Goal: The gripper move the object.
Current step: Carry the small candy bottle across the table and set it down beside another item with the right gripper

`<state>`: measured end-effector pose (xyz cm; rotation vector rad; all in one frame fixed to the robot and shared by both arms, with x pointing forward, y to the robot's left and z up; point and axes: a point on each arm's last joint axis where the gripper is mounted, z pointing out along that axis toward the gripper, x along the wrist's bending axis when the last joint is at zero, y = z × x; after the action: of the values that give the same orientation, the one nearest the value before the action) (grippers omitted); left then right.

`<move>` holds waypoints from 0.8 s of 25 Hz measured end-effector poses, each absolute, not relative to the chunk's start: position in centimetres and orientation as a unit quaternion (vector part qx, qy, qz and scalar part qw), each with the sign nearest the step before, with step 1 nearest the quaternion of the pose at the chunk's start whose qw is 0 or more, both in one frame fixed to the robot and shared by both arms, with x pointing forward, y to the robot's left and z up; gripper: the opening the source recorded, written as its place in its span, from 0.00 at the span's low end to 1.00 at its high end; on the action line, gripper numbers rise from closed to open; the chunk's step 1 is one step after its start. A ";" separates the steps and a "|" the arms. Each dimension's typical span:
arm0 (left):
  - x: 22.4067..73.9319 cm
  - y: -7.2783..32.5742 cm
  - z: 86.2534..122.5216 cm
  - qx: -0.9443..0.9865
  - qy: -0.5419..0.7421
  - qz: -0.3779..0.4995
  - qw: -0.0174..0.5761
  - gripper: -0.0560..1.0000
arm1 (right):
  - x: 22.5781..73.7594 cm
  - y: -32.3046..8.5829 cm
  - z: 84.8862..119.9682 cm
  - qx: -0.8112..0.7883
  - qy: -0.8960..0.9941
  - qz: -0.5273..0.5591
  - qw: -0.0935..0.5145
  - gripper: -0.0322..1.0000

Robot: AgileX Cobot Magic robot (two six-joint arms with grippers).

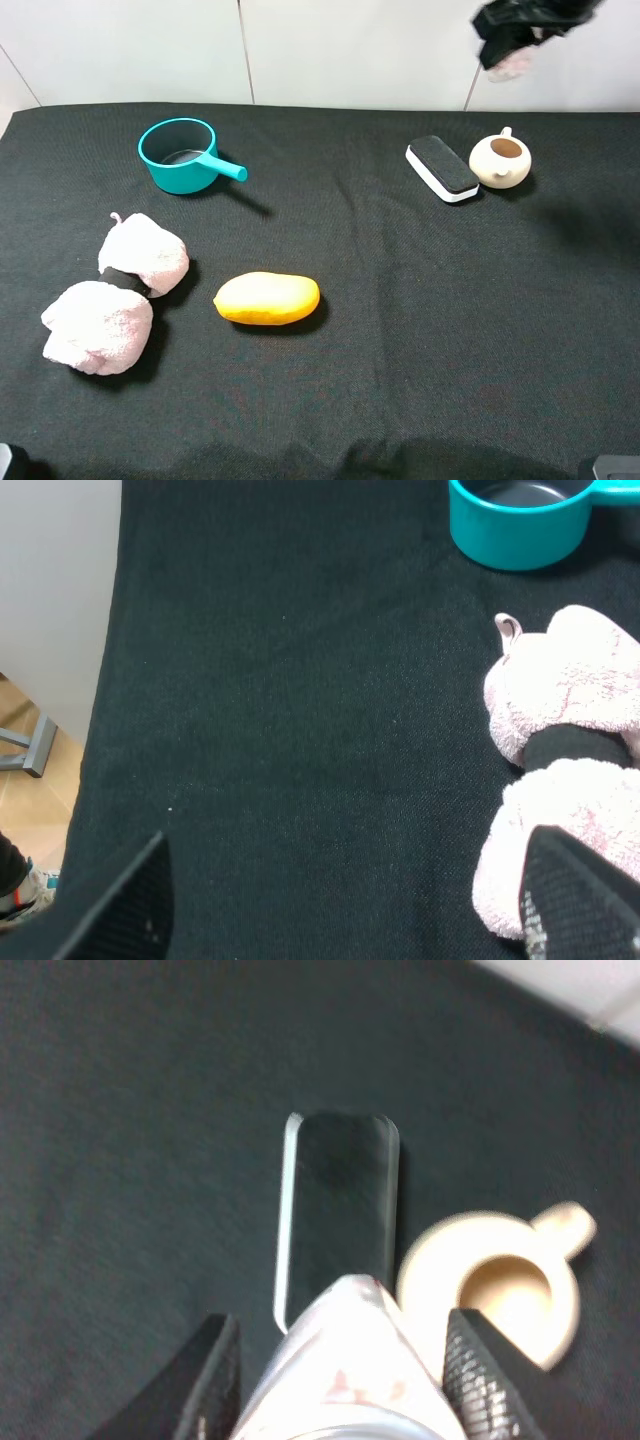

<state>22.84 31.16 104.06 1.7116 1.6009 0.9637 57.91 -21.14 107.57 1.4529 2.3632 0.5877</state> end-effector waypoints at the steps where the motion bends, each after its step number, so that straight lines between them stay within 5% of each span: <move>1: 22.8 31.2 104.1 0.645 0.603 0.363 0.299 0.78 | 57.3 -21.8 107.7 0.511 0.820 0.206 0.157 0.36; 20: 22.8 31.2 104.1 0.645 0.603 0.363 0.299 0.78 | 51.4 -30.3 103.5 0.587 0.780 0.183 0.119 0.36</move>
<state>22.84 31.16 104.06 1.7116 1.6009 0.9637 51.38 -30.31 103.49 1.7149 2.2801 0.5340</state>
